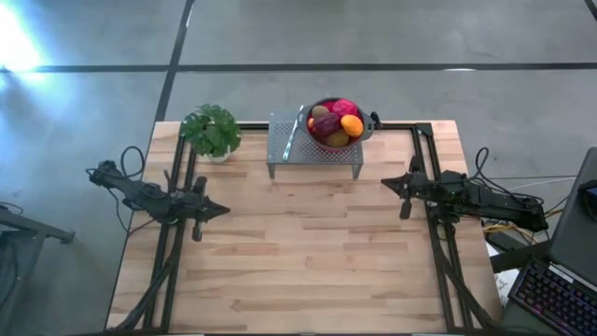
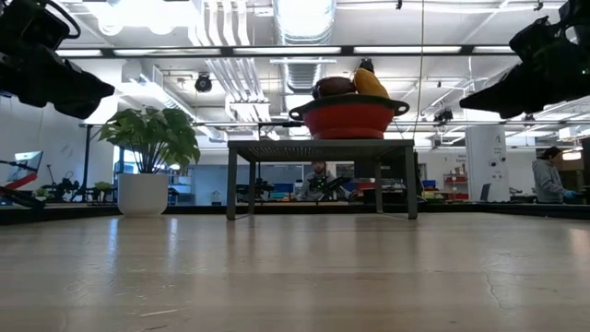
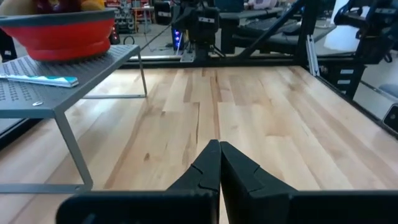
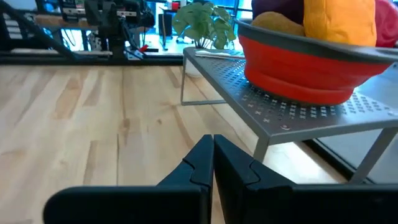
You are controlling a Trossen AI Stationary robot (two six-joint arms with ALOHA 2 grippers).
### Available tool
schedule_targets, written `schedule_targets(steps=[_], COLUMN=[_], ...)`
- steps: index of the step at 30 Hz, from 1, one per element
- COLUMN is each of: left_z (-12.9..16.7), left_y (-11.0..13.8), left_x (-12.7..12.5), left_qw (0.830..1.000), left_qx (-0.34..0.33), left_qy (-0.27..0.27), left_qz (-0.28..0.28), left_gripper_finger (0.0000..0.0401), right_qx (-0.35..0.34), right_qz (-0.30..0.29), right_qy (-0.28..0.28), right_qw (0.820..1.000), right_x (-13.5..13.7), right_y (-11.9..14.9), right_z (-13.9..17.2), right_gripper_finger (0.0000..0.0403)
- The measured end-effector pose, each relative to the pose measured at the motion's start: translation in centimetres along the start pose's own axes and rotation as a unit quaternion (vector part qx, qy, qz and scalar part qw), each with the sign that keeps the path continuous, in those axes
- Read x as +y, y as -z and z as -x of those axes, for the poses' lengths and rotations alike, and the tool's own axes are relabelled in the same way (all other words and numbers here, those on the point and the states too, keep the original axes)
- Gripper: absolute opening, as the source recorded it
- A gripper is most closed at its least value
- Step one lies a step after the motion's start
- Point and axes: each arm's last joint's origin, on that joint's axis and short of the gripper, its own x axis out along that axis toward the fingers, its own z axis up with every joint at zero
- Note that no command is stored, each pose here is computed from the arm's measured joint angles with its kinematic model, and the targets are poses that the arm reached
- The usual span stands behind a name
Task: Pick & Place Fruit
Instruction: Return to Home Position
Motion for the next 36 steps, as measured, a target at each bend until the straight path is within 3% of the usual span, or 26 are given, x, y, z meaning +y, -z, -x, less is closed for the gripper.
schedule_targets(steps=[5,36], left_z=[0.00,-0.02], left_y=[0.18,0.20], left_x=[0.02,0.01], left_qw=[1.000,1.000], left_qx=[0.008,0.008], left_qy=[-0.001,-0.001], left_qz=[0.008,0.019], left_gripper_finger=[0.0005,0.0005], right_qx=[0.000,0.000], right_qz=[0.022,0.022], right_qy=[0.000,0.000], right_qw=[1.000,1.000], right_x=[0.00,0.01], right_y=[0.01,0.01], right_z=[0.00,-0.01], right_gripper_finger=[0.0009,0.0009])
